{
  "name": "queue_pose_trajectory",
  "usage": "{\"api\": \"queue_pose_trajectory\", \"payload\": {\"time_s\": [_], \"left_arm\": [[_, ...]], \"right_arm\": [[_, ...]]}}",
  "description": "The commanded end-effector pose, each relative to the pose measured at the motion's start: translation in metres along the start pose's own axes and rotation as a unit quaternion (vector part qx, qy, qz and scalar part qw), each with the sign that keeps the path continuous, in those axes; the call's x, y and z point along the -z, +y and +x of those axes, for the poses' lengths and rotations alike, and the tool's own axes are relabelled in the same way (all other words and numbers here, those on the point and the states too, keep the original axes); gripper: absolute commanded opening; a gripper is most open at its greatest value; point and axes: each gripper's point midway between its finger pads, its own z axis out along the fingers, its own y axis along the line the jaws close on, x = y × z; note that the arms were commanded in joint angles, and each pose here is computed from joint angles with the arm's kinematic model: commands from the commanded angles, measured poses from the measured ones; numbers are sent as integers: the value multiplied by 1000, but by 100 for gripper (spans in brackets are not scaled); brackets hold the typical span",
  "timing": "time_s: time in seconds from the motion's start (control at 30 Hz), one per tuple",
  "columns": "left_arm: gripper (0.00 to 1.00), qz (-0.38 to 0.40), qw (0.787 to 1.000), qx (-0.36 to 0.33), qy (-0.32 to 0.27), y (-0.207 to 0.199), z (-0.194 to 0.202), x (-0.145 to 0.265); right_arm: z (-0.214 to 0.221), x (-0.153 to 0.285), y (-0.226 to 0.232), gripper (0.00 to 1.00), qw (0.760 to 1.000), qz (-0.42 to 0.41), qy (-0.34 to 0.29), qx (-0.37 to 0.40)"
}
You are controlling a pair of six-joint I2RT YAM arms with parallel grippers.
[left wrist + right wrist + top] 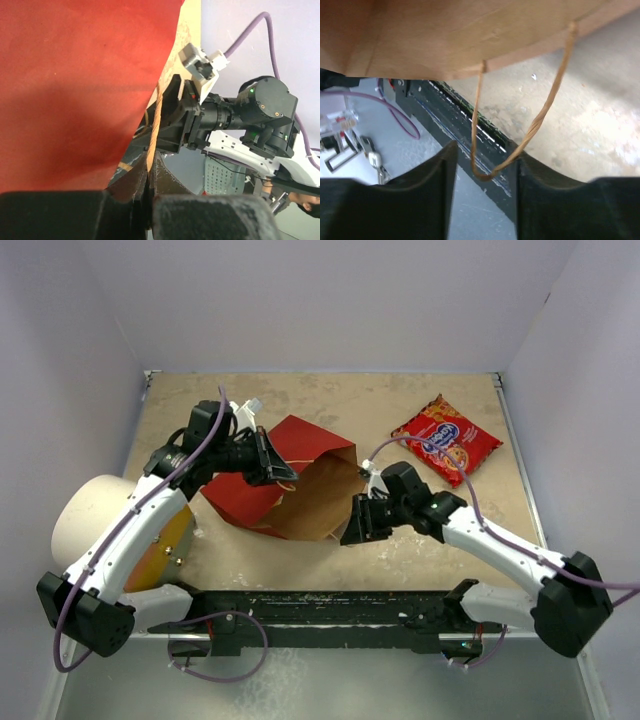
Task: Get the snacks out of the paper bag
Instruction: Adjust the paper bag at the center of the board.
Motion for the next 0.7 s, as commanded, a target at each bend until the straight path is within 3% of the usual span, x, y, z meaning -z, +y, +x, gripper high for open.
{"api": "queue_pose_trajectory", "payload": {"time_s": [0.0, 0.17, 0.4, 0.6, 0.67], "left_arm": [[0, 27, 999, 0, -26, -13, -2, 10], [0, 35, 999, 4, -34, -12, -1, 11], [0, 38, 999, 4, -34, -17, -2, 13], [0, 35, 996, -47, -67, -19, -17, 14], [0, 28, 995, -62, -70, -15, -18, 11]], "right_arm": [[-1, 36, -6, 55, 997, 62, -39, -8], [-11, 70, 3, 71, 993, 76, -87, 24], [-72, 92, 51, 80, 968, 6, -213, 133], [-119, 81, 72, 80, 924, -62, -341, 161], [-129, 80, 77, 80, 896, -88, -397, 177]]}}
